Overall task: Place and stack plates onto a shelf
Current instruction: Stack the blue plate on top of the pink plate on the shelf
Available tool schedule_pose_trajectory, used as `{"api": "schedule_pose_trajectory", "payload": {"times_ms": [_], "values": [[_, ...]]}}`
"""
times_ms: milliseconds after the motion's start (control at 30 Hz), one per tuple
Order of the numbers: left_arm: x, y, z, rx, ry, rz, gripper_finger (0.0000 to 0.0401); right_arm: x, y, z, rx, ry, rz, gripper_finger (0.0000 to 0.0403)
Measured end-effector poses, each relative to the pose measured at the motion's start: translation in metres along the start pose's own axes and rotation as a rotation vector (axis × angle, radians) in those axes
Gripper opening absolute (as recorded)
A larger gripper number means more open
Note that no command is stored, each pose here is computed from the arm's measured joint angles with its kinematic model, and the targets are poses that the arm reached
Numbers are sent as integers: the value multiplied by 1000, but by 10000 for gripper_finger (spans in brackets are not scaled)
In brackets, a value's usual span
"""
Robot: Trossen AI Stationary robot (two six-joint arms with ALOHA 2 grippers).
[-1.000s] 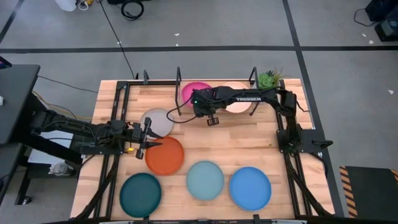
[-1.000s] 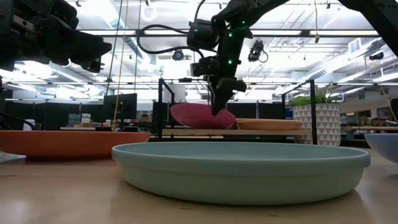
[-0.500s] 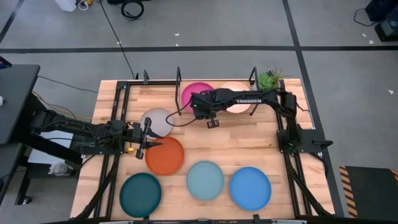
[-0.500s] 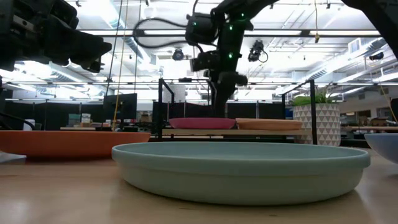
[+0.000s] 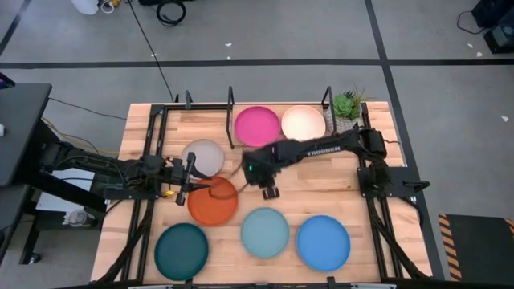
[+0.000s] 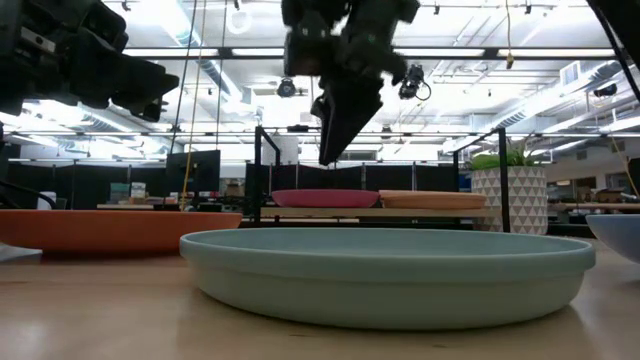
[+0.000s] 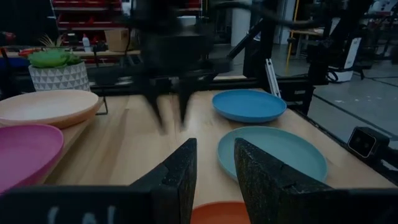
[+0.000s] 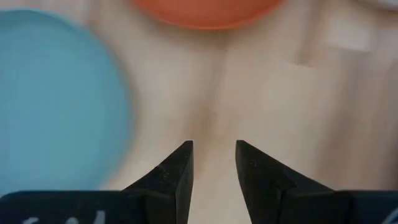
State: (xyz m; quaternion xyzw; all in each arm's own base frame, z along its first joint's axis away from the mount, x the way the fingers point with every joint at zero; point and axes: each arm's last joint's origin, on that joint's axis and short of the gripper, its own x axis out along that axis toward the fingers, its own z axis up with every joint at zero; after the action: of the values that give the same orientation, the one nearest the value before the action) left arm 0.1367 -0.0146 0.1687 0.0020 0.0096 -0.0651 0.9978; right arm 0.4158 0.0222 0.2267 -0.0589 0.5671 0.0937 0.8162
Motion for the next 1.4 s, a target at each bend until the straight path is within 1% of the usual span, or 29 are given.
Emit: {"api": "schedule_pose_trajectory", "payload": {"times_ms": [133,333,400,467,567,700,900,1167,1267,1333,1400], "values": [[0,0,-1,0,12,0,115,2,38,-3,63,73,23,126],[0,0,-1,-1,14,0,115,0,86,-20,135,276,47,127],[0,0,-1,-1,14,-1,115,-2,99,-26,151,332,40,129],[0,0,-1,-1,14,-1,115,-4,111,-32,143,383,30,136],[0,0,-1,-1,14,-1,115,-6,122,-40,161,450,-15,148],[0,0,-1,-1,14,-1,115,4,130,-56,187,539,-5,157],[0,0,-2,5,19,-1,114,27,132,-82,251,648,68,152],[0,0,-3,7,29,-1,115,48,130,-102,258,664,74,142],[0,0,-3,7,29,-1,115,50,129,-106,252,671,61,122],[0,0,-3,7,28,-1,114,51,129,-106,239,667,50,97],[0,0,-3,7,28,-1,115,51,126,-105,233,665,54,63]]}}
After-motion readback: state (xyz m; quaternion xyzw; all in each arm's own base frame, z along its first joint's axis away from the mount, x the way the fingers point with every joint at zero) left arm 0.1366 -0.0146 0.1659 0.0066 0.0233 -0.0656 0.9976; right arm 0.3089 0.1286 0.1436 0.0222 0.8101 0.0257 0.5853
